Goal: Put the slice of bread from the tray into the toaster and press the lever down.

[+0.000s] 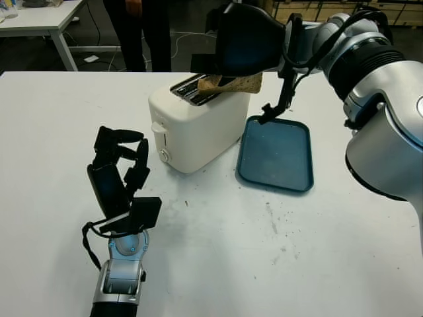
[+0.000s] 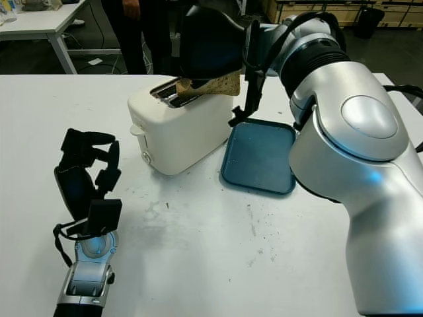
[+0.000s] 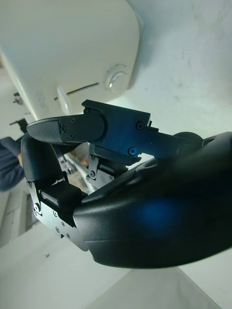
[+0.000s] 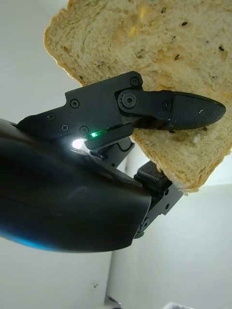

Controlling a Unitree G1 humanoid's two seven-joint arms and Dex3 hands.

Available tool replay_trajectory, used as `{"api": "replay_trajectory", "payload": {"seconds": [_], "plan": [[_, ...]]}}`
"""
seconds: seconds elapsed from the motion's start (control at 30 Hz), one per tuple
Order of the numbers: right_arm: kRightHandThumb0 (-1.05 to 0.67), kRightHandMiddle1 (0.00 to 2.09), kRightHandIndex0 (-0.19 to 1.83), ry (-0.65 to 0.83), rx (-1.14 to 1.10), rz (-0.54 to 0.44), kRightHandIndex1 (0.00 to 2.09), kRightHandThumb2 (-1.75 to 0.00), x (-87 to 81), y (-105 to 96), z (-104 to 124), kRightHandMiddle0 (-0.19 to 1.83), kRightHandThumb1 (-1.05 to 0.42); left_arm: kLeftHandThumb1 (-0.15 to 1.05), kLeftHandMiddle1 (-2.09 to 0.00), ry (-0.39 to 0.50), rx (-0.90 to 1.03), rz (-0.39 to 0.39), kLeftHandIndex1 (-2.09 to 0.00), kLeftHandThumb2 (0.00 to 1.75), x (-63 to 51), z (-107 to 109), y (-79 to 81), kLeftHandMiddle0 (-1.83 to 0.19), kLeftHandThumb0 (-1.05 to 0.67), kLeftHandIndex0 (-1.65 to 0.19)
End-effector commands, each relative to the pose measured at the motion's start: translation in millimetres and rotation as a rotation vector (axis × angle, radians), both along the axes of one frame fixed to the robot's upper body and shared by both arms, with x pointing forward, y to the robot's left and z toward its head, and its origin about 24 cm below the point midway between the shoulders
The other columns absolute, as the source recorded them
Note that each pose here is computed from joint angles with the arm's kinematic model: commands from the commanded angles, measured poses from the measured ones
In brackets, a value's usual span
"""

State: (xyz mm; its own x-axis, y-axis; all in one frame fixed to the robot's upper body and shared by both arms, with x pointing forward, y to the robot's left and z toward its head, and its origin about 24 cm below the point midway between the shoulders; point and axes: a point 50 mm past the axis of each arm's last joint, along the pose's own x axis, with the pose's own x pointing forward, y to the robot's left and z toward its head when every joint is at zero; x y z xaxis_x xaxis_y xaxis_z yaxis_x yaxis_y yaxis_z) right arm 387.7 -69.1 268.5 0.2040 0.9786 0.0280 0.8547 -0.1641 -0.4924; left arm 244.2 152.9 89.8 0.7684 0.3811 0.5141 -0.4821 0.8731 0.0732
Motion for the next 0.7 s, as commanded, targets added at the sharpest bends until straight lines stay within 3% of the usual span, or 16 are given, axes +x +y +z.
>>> {"api": "replay_trajectory", "payload": {"seconds": [0.0, 0.4, 0.67], "plan": [[-0.63, 1.75, 1.18, -0.032, 0.004, 0.030, 1.75, -0.57, -2.8, 1.3, 14.6, 0.87, -0.92, 0.92, -1.71, -0.020, -0.010, -0.006, -1.47, 0.36, 0.4, 2.3, -2.8, -0.63, -0.49, -0.47], [-0.64, 1.74, 1.21, -0.084, -0.016, 0.051, 1.75, -0.59, -3.9, 0.9, 21.1, 0.92, -0.92, 0.92, -1.71, -0.024, -0.022, -0.013, -1.48, 0.36, 0.7, 2.7, -3.7, -0.64, -0.49, -0.47], [-0.64, 1.75, 1.21, -0.034, -0.008, 0.044, 1.75, -0.60, -3.6, 0.8, 14.8, 0.92, -0.92, 0.92, -1.72, -0.020, -0.020, -0.013, -1.48, 0.37, 0.4, 2.4, -5.2, -0.63, -0.49, -0.46]]}}
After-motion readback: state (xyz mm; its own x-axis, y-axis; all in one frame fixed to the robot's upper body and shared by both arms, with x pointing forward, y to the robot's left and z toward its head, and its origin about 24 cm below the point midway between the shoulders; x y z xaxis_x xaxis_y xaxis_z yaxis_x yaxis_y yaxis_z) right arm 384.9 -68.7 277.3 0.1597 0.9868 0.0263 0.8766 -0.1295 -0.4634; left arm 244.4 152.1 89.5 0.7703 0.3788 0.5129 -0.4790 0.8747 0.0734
